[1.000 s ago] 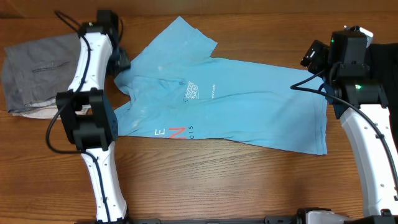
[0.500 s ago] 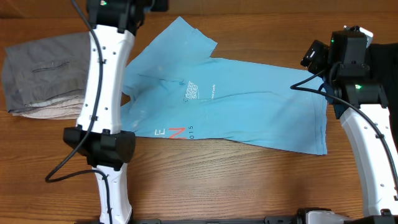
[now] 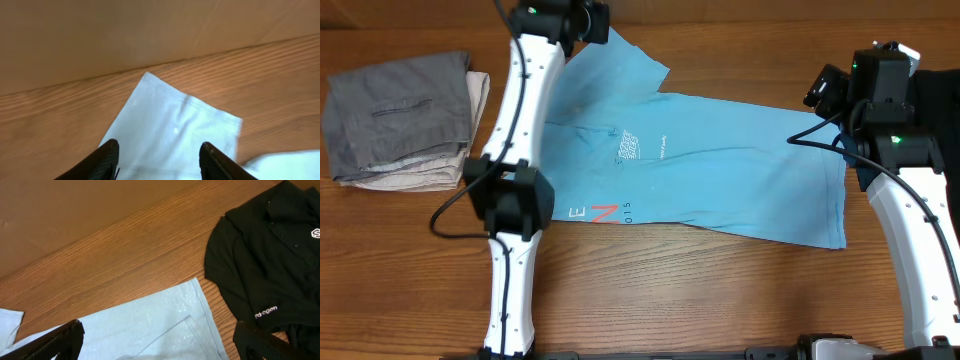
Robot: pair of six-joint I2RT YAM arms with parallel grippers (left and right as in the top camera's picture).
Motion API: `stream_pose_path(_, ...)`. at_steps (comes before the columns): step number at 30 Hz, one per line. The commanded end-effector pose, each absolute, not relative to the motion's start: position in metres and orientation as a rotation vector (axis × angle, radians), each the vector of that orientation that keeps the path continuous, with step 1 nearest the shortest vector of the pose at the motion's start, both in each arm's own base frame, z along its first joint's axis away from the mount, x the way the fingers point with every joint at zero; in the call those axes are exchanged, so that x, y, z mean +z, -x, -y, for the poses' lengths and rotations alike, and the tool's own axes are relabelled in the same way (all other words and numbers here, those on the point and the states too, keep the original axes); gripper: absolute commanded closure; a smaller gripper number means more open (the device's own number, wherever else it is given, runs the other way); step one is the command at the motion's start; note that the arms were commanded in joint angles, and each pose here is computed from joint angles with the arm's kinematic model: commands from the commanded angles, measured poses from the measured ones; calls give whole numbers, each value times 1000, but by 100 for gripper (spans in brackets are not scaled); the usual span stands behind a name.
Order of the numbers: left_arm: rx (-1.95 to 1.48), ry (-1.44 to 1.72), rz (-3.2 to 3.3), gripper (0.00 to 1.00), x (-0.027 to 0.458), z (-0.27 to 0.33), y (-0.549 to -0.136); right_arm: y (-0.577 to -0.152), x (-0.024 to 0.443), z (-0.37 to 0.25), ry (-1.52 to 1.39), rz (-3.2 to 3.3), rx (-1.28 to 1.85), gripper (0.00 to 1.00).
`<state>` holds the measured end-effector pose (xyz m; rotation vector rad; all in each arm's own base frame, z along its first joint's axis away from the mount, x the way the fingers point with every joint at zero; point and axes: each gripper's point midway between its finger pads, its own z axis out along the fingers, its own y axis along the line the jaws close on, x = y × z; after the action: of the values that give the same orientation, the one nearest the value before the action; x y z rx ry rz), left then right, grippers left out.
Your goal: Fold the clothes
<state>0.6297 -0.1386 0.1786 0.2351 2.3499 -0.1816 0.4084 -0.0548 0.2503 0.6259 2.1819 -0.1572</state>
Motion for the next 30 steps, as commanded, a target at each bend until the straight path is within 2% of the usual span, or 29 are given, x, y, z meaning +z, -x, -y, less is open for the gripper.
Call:
stream_pose_path(1, -171, -271, -2324, 46, 156, 136, -647, -409, 253, 57, -639, -2167, -157, 0)
stream_pose_path(6, -163, -284, -2319, 46, 100, 141, -669, -409, 253, 57, -639, -2167, -157, 0)
stream_pose_path(20, -87, -348, -2285, 46, 19, 136, -694, -409, 253, 57, -639, -2167, -157, 0)
stream_pose_path(30, 41, -304, -2461, 46, -27, 104, -670, -409, 253, 57, -639, -2167, -157, 0)
